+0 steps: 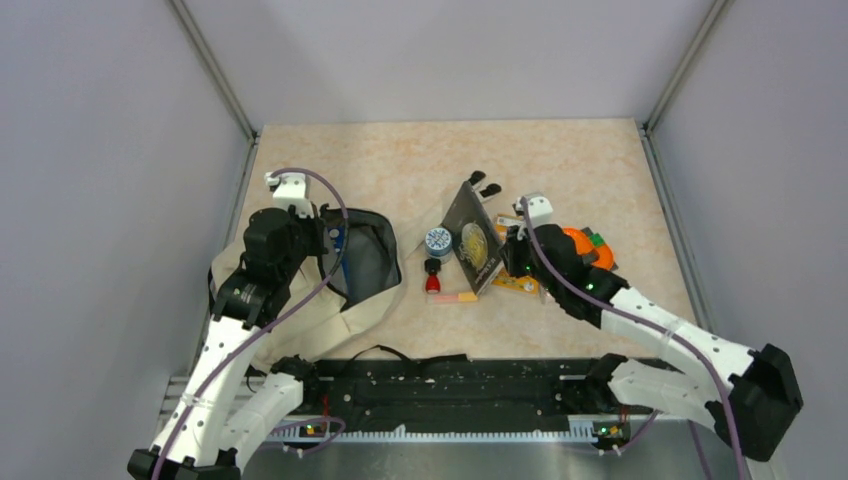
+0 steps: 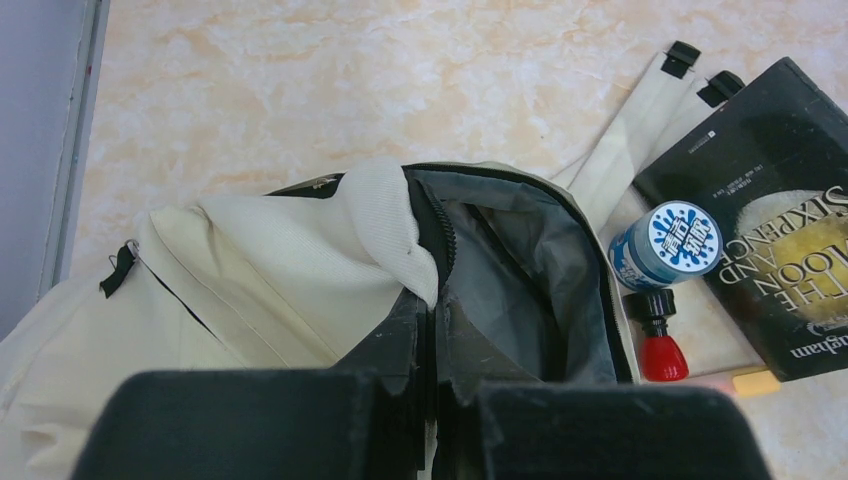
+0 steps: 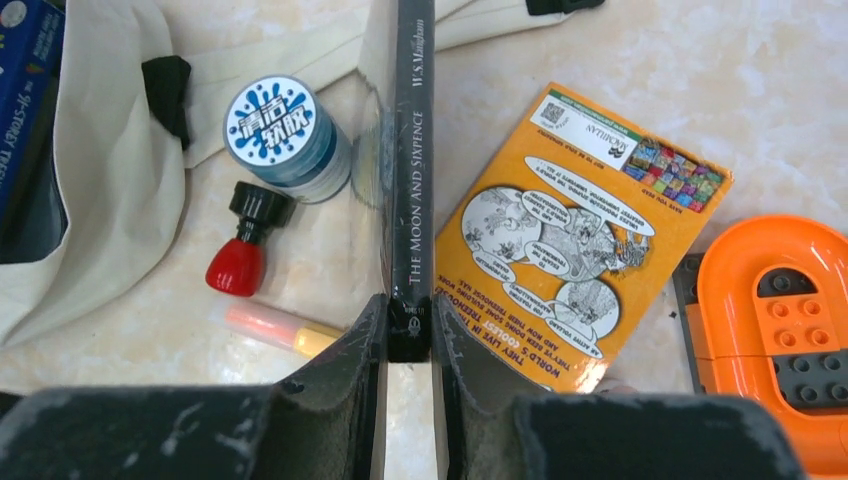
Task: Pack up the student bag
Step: Pick up the book from the center of the board.
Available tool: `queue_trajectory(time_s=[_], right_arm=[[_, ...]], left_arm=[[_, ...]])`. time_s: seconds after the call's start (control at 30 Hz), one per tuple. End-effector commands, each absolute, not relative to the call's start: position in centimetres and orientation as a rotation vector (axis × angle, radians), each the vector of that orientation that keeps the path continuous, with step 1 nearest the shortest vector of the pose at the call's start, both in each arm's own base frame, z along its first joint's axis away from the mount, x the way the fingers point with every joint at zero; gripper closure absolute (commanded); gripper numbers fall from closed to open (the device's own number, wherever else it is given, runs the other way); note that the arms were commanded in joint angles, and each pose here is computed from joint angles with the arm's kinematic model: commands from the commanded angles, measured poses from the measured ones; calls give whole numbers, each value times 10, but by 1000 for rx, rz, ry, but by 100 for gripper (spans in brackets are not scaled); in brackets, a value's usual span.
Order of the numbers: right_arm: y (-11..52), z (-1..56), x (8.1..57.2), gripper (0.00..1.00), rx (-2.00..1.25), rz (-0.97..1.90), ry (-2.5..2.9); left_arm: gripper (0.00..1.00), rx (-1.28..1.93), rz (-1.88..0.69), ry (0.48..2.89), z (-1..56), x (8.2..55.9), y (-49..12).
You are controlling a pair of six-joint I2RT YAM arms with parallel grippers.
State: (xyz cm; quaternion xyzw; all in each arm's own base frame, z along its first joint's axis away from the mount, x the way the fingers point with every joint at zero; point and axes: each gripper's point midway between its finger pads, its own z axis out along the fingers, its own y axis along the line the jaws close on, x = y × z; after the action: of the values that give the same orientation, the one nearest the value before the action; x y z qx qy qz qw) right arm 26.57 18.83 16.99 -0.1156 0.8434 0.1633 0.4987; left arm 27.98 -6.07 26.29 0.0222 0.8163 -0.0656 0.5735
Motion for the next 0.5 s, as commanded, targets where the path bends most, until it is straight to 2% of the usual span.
queue_trajectory(time_s=[0.0,0.47], right_arm=[[206,212,278,100,-187,305,1883],[229,201,275,100,-309,44,1794]], left_arm=[[100,33,-181,1834,282,289,-64],[100,31,-178,1832,282,288,-63]])
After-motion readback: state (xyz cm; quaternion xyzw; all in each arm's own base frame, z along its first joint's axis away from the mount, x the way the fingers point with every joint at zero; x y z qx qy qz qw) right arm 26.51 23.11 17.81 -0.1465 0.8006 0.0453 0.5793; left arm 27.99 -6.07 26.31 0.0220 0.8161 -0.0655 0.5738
